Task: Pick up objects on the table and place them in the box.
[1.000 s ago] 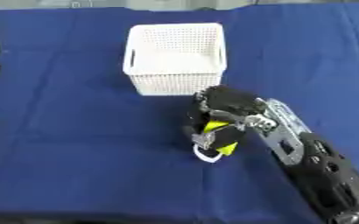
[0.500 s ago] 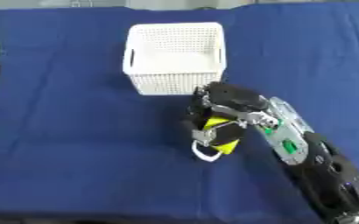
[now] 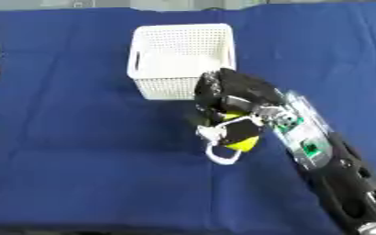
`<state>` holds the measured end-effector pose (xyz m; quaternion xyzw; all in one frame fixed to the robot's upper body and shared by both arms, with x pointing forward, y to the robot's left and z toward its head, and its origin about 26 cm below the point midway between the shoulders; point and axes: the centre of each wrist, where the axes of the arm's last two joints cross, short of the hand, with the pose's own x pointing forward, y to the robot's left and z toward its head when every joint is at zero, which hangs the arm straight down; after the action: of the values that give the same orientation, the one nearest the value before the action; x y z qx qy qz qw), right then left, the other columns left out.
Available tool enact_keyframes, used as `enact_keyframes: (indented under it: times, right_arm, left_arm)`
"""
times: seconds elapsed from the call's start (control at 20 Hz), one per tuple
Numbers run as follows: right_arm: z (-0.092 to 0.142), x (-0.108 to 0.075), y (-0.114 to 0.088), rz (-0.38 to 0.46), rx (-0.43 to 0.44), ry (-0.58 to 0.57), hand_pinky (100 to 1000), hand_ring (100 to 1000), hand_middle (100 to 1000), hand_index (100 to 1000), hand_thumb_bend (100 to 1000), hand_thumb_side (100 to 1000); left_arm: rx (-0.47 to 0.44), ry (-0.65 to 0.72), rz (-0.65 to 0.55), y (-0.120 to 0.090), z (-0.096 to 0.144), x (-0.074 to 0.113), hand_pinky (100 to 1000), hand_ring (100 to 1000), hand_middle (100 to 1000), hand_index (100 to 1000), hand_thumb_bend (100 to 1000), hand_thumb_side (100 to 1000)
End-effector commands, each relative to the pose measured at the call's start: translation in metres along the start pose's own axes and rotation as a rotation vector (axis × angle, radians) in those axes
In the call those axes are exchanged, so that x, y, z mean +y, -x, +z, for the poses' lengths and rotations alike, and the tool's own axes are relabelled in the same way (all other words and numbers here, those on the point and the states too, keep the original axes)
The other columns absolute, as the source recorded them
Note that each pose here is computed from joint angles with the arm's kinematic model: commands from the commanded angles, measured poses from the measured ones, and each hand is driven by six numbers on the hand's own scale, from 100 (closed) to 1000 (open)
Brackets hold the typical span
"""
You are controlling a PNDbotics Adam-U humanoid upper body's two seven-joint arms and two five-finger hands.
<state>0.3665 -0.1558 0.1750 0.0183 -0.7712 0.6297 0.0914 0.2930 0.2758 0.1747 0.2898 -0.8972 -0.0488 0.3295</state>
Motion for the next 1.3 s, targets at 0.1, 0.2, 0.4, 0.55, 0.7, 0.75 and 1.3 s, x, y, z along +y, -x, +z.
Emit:
enact_keyframes:
  times: [0.1,0.2,0.4,0.55,0.7,0.75,1.3]
  right_arm:
    - [-0.009,-0.024,-0.014,0.151,-0.226,-0.181,100,100,100,100,100,582]
    - [-0.011,-0.028,-0.017,0.148,-0.231,-0.173,100,100,100,100,100,575]
    - [-0.014,-0.035,-0.022,0.158,-0.247,-0.153,100,100,100,100,100,553]
    - [-0.018,-0.043,-0.026,0.173,-0.259,-0.121,100,100,100,100,100,533]
    - [-0.026,-0.053,-0.030,0.190,-0.280,-0.083,100,100,100,100,100,507]
    - [-0.029,-0.057,-0.032,0.195,-0.290,-0.068,100,100,100,100,100,500]
    - [-0.055,-0.074,-0.025,0.251,-0.316,-0.029,100,100,100,100,100,468]
  left_arm:
    - [-0.025,-0.006,-0.011,-0.004,-0.004,0.005,901,752,769,819,100,701]
    - [-0.024,-0.006,-0.012,-0.004,-0.004,0.005,901,752,769,819,100,701]
    - [-0.024,-0.006,-0.012,-0.004,-0.004,0.005,901,752,769,819,100,701]
    - [-0.021,-0.009,-0.018,-0.003,-0.003,0.005,900,752,770,819,100,701]
    - [-0.014,-0.012,-0.027,-0.002,-0.002,0.006,900,752,769,819,100,700]
    - [-0.012,-0.012,-0.029,-0.002,-0.002,0.007,900,752,769,819,100,700]
    - [-0.009,-0.018,-0.022,-0.002,-0.001,0.006,900,751,769,820,100,701]
